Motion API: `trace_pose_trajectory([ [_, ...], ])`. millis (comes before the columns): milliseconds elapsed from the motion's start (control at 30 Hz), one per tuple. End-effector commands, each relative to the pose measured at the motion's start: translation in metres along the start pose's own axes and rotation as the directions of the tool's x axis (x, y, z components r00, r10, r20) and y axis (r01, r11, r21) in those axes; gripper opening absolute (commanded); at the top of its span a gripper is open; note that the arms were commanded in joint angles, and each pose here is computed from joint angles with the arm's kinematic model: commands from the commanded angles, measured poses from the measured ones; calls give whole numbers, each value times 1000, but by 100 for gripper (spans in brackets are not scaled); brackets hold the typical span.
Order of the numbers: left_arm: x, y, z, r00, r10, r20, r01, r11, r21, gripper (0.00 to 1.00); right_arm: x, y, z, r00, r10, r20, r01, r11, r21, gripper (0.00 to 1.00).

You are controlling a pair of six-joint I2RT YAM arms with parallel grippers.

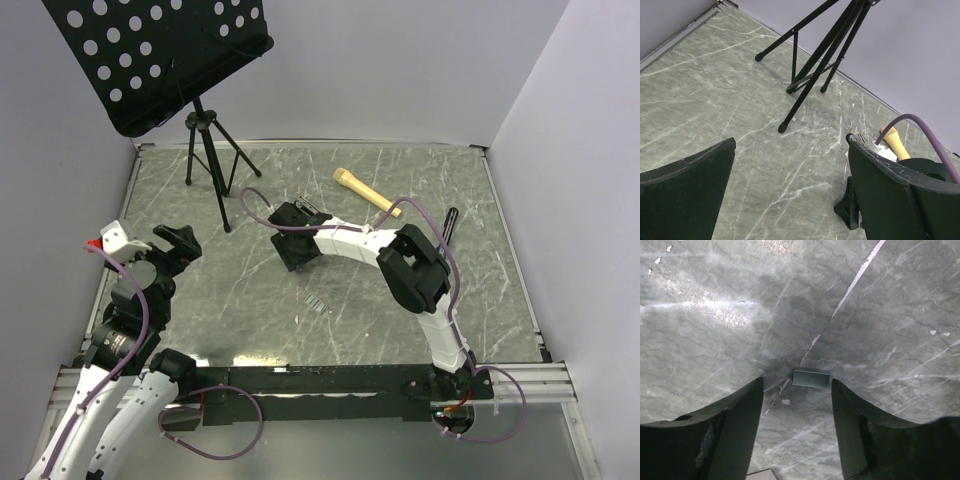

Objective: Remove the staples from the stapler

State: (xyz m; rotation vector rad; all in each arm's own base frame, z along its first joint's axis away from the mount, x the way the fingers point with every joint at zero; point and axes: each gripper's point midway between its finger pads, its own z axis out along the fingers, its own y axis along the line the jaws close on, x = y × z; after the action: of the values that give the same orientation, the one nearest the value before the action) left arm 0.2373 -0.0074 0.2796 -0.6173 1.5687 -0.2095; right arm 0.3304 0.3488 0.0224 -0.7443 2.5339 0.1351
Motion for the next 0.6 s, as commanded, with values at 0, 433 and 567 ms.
trace_pose_trajectory([
  [0, -5, -2, 2, 1000, 3, 24, -3, 1000, 2, 99, -6, 0, 6, 999, 32, 9, -32, 999, -13, 58],
  [433, -5, -3, 1, 1000, 0, 23, 0, 1000, 9, 99, -3, 1, 9, 998, 61, -3, -61, 998, -31, 45],
  [567, -6, -2, 1, 1000, 0, 24, 0, 1000, 8, 99, -2, -2, 9, 999, 53, 0, -53, 998, -17, 40],
])
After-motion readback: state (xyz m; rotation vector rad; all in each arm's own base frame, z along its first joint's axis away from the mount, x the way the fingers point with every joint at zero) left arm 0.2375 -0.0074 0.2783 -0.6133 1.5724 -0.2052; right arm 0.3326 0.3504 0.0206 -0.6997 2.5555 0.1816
